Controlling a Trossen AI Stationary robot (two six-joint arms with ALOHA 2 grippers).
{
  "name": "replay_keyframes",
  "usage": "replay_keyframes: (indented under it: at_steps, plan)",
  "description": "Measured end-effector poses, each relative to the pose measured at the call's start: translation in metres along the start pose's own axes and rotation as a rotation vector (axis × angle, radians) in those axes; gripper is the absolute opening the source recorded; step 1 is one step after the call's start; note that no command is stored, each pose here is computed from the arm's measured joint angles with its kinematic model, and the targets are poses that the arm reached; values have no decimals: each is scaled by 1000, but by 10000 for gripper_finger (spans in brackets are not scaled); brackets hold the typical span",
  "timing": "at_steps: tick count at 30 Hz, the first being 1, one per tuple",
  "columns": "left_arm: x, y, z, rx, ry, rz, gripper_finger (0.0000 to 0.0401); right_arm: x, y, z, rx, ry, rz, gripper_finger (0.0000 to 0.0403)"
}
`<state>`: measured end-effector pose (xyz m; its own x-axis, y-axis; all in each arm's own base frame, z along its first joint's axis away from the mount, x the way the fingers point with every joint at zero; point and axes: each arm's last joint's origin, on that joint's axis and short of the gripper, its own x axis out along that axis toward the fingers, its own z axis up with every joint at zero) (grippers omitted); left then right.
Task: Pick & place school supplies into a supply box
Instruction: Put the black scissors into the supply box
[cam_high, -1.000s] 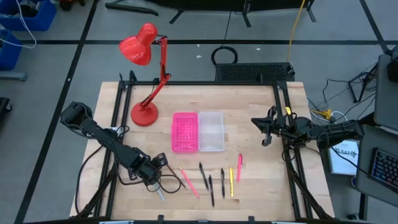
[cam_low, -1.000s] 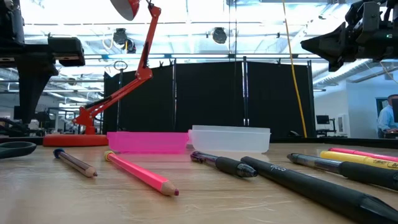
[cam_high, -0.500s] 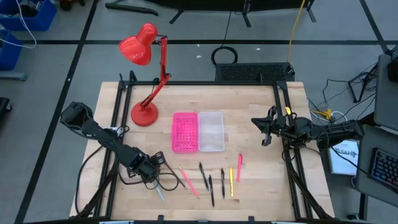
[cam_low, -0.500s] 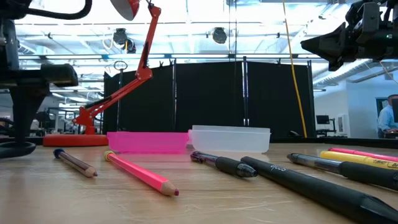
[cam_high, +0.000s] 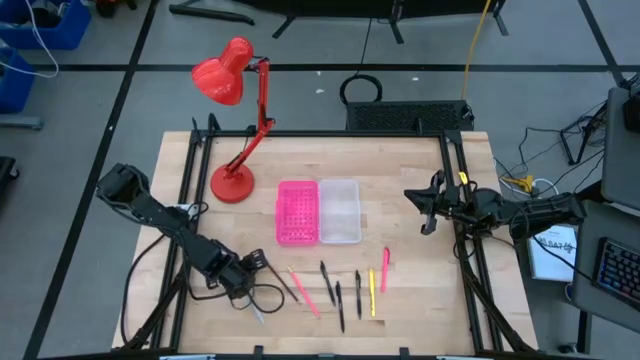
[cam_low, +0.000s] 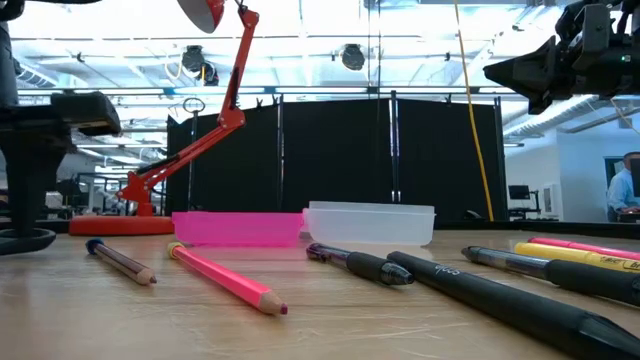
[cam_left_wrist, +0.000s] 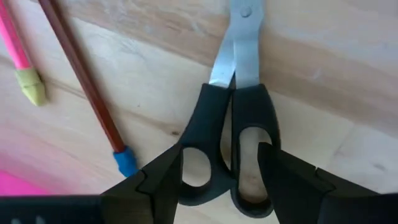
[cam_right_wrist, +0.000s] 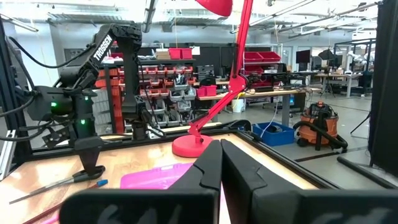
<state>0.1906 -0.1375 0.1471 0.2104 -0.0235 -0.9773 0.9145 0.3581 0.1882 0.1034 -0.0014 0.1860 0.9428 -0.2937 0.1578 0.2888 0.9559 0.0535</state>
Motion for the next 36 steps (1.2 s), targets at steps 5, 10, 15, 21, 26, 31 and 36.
replay_keyframes:
  at_steps: [5, 10, 15, 21, 26, 31, 36]
  plan:
    - [2, 7, -4, -135, -28, -62, 214, 0, 0, 0, 0, 0, 0, 0]
    - [16, 14, -8, -167, -13, -132, 213, 0, 0, 0, -1, 0, 0, 0]
    - [31, 18, -9, -124, -8, -216, 212, 0, 0, 0, -15, 0, -1, 0]
    - [30, 20, -10, -44, -34, -218, 169, 0, 0, 0, -19, 0, -1, 0]
    - [30, 19, -9, -34, -43, -218, 92, 0, 0, 0, -19, 0, -1, 0]
    - [30, 19, -8, 1, -40, -209, 61, 0, 0, 0, -19, 0, -1, 0]
    - [27, 19, -5, 18, -2, -168, 61, 0, 0, 0, -19, 0, -1, 0]
